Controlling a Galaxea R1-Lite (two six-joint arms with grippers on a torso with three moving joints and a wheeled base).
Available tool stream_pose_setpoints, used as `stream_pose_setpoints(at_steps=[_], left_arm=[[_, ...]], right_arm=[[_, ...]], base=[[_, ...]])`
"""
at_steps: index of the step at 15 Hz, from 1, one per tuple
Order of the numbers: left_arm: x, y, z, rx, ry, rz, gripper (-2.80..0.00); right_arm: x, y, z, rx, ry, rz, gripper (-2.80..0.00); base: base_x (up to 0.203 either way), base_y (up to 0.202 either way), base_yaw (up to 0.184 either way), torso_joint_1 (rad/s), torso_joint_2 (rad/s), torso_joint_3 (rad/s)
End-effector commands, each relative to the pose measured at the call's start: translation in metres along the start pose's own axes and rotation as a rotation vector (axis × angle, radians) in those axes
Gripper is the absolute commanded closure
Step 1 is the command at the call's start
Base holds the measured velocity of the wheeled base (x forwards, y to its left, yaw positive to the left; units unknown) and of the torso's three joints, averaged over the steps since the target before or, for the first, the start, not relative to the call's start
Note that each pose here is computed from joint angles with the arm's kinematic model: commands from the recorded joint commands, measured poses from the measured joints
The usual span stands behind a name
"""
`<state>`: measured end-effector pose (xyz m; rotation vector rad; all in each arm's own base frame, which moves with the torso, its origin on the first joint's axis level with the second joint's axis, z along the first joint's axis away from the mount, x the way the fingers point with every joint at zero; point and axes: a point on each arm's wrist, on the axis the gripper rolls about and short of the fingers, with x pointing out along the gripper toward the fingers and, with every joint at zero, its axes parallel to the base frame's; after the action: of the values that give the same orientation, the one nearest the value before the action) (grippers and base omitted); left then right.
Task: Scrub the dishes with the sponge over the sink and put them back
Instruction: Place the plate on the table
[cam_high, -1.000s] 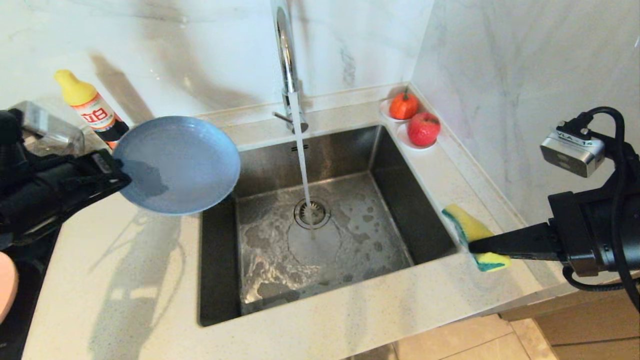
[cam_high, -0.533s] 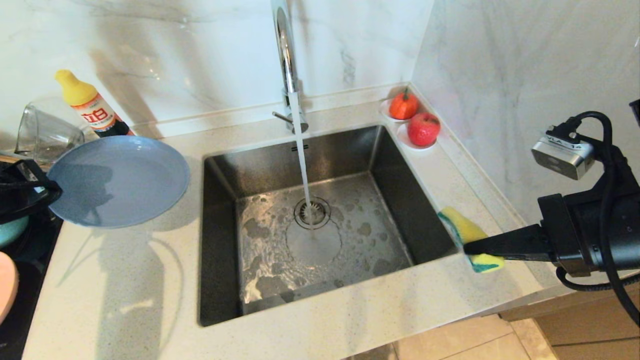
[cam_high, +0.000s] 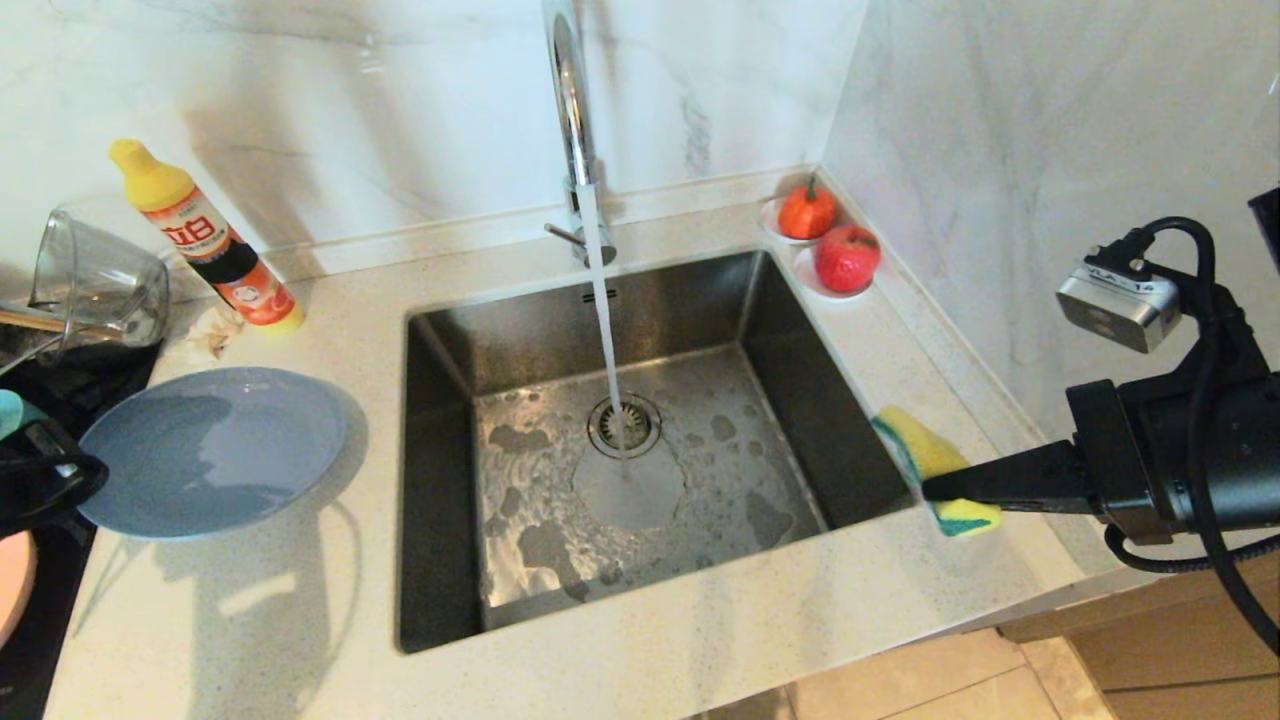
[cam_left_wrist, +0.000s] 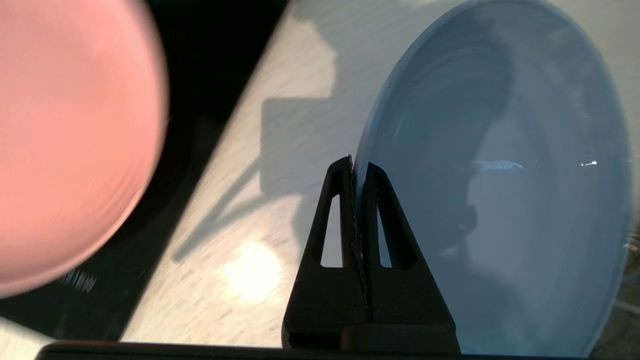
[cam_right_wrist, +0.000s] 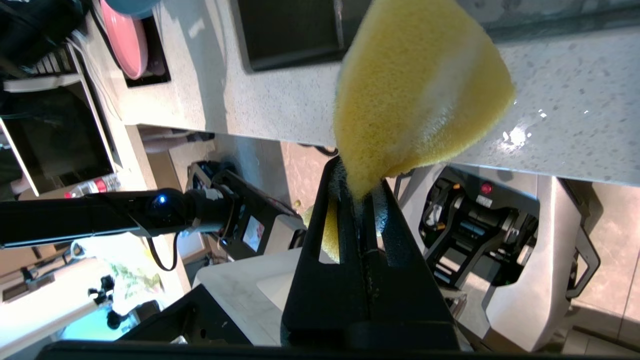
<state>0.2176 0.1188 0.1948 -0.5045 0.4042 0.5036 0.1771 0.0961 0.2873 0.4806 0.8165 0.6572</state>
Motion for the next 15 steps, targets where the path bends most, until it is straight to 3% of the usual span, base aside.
stream_pose_setpoints(at_steps=[1,3,9,10,15], left_arm=[[0.016,0.014,-0.014,-0.064,0.051,0.029,0.0],[0.021,0.018,-0.017,-0.08,0.017,0.025,0.0],[0.029,0.028,-0.028,-0.079,0.045,0.06,0.0],[0.033,0.031,-0.027,-0.085,0.051,0.072,-2.8],[0.032,0.029,-0.017,-0.095,-0.019,0.047,-2.8]], right_arm=[[-0.001,0.0,0.0,0.003,-0.001,0.001,0.0],[-0.004,0.0,-0.001,0.01,-0.008,0.003,0.0],[-0.01,0.0,-0.005,0.009,-0.013,0.006,0.0],[-0.01,0.001,-0.005,0.008,-0.014,0.007,0.0],[-0.014,0.002,-0.006,0.001,-0.02,0.01,0.0]], base=[[0.0,0.0,0.0,0.0,0.0,0.0],[0.0,0.0,0.0,0.0,0.0,0.0],[0.0,0.0,0.0,0.0,0.0,0.0],[0.0,0.0,0.0,0.0,0.0,0.0],[0.0,0.0,0.0,0.0,0.0,0.0]])
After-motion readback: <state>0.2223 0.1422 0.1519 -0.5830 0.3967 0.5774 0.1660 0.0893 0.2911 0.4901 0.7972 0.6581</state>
